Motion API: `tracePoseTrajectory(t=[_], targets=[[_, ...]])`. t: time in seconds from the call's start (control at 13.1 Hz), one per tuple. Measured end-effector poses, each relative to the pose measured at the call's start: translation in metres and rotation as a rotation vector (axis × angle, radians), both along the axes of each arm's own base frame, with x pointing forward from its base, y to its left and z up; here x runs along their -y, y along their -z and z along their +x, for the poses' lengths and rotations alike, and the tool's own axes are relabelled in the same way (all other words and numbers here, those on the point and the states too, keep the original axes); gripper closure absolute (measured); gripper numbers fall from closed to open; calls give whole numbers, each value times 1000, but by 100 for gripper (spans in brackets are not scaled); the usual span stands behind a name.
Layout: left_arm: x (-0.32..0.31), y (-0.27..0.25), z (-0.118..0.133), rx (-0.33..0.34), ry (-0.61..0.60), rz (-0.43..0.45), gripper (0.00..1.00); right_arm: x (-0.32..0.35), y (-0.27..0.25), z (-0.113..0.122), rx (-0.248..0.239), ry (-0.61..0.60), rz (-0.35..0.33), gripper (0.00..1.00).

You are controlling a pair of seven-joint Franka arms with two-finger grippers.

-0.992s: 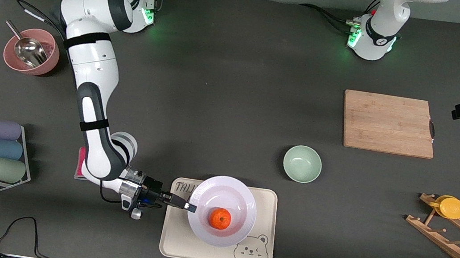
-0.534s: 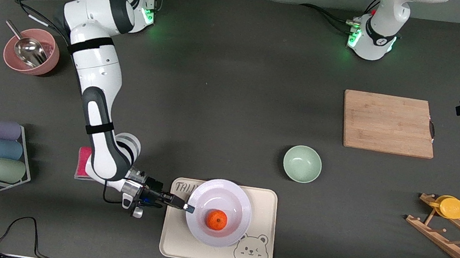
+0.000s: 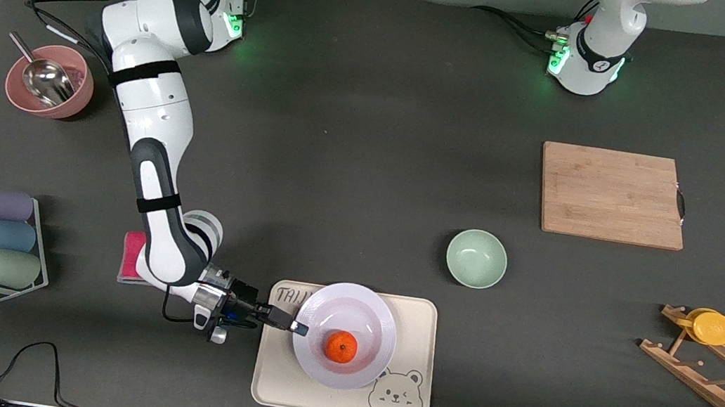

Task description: Place orange and plate with both arms

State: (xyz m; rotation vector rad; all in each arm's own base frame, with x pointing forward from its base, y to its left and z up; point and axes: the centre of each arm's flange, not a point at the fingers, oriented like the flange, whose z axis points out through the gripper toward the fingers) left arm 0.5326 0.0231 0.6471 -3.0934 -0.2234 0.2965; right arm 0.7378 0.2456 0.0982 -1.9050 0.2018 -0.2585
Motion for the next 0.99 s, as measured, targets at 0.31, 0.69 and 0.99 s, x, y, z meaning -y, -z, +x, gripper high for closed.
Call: tracePoseTrajectory(t=[0.31, 0.69, 0.99], targets=[[0, -13, -6, -7, 0, 0, 0, 0, -2, 1, 5, -13, -14, 47], [0, -37, -9, 38, 12, -1, 0, 12, -15, 4, -2, -44, -80, 47], [0, -43, -10, 48, 17, -2, 0, 54, -41, 6, -19, -67, -195, 44]])
